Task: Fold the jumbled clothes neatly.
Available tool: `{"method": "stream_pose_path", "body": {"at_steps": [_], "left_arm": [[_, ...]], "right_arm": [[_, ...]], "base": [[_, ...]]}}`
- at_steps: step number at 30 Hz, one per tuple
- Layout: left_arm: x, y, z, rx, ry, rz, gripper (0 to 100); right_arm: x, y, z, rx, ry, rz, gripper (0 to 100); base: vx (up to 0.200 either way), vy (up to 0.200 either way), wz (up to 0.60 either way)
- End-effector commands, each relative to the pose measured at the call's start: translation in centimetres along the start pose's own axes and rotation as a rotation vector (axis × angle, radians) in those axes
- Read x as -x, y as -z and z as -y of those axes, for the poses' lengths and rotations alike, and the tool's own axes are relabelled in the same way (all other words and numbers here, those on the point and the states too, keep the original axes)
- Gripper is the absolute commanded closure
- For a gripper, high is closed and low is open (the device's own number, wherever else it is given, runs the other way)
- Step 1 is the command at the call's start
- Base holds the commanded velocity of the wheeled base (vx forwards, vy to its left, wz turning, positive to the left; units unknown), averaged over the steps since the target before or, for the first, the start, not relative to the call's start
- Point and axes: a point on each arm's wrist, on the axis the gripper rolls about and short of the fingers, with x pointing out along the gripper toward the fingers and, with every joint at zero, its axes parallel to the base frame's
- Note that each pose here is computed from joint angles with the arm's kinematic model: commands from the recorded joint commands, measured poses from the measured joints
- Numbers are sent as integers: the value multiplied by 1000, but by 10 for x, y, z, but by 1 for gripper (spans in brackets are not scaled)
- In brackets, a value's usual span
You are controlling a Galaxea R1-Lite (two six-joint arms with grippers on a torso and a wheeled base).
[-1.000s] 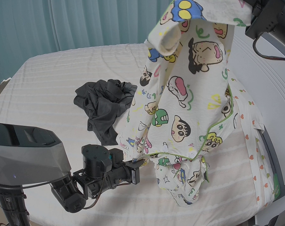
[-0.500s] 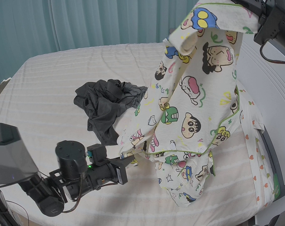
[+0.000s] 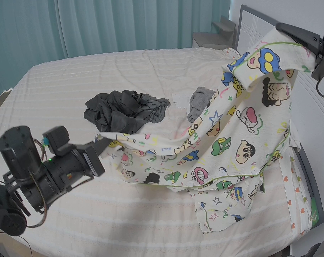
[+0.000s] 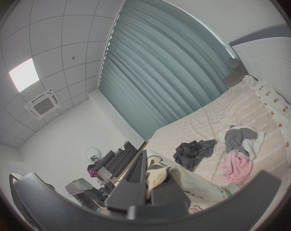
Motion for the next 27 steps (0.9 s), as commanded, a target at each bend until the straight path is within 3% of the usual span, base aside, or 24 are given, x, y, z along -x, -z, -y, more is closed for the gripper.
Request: {"method": "stream_pose_path", "body": {"at_steps": [1, 5, 7, 9, 14, 18, 23, 27], "left_arm": [[35, -80, 11, 9, -42, 259, 100], [56, -118, 24, 9, -34, 313, 100], [63, -136, 29, -13, -75, 342, 100], [65, -147, 32, -27, -121, 368, 100], [71, -165, 38, -51, -139, 439, 100], [80, -167, 39, -49, -132, 455, 100], [75, -135, 28, -56, -160, 347, 100], [73, -130, 27, -55, -165, 326, 100]], "right_arm": [[32, -2, -1, 41, 46, 59, 100], [37, -10, -2, 64, 56, 100, 100], [37, -19, -8, 88, 30, 140, 100], [38, -29, -16, 114, -5, 183, 100], [43, -49, -36, 156, -66, 249, 100], [47, -49, -39, 160, -78, 252, 100], [45, -21, -17, 108, -14, 165, 100], [45, -9, -7, 80, 15, 130, 100]], "base": [[0, 0, 0], [0, 0, 0], [0, 0, 0], [0, 0, 0], [0, 0, 0], [0, 0, 0], [0, 0, 0], [-50, 0, 0]]}}
